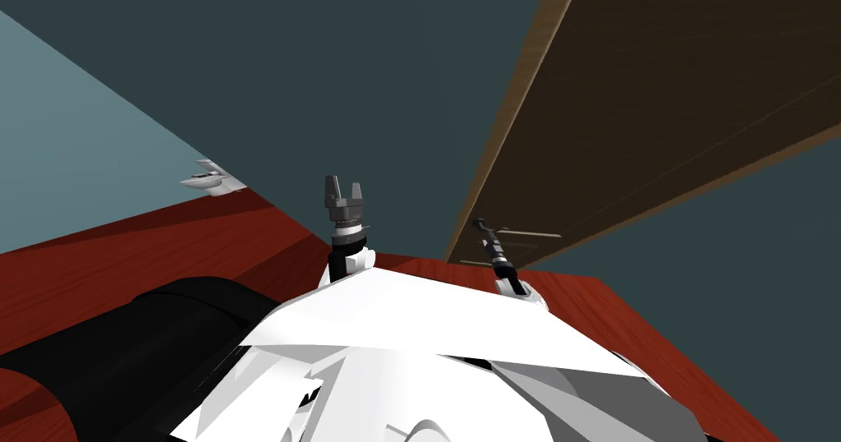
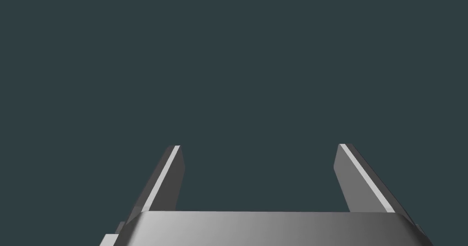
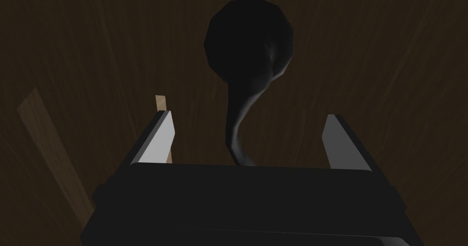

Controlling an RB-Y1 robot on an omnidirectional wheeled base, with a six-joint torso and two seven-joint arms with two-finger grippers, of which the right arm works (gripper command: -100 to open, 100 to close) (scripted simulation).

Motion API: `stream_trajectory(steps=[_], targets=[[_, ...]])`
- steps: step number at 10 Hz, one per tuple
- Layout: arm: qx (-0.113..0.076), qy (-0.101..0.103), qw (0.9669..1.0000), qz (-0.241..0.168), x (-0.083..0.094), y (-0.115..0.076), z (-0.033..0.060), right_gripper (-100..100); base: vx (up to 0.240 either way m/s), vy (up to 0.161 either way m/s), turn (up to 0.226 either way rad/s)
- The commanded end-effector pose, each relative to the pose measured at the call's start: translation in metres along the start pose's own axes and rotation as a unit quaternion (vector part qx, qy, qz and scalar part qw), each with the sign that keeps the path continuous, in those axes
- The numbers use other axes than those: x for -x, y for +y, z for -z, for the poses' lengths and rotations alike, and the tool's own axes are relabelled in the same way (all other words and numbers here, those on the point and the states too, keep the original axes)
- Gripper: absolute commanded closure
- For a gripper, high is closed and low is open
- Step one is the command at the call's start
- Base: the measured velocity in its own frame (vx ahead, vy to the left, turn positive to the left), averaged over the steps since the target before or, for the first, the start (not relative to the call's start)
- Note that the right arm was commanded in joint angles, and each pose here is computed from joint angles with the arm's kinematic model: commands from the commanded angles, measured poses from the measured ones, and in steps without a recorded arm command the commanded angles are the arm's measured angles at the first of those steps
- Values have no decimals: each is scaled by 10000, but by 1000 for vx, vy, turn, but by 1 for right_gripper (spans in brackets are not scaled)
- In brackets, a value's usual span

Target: Pull the door open

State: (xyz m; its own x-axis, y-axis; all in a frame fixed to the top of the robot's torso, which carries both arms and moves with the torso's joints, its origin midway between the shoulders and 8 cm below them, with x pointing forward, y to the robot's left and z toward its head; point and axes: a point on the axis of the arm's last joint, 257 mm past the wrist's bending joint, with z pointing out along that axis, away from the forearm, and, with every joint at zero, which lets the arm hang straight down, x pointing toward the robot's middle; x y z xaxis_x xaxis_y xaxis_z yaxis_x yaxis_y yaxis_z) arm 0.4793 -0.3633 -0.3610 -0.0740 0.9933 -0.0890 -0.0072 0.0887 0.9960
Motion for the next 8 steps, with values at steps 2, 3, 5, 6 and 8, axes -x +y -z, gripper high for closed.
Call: stream_trajectory(steps=[2, 3, 5, 6, 8], targets=[[-24, -275, 9996, 12, 461, -14, 232, -100, 152, 48, 206], [-25, -370, 9993, 22, 626, -12, 315, -100, 216, 44, 200], [-17, -349, 9994, 26, 591, -23, 292, -100, 88, 12, 41], [-17, -349, 9994, 26, 591, -23, 292, 100, 0, 0, 0], [-17, -349, 9994, 26, 591, -23, 292, 100, -15, -4, 3]])
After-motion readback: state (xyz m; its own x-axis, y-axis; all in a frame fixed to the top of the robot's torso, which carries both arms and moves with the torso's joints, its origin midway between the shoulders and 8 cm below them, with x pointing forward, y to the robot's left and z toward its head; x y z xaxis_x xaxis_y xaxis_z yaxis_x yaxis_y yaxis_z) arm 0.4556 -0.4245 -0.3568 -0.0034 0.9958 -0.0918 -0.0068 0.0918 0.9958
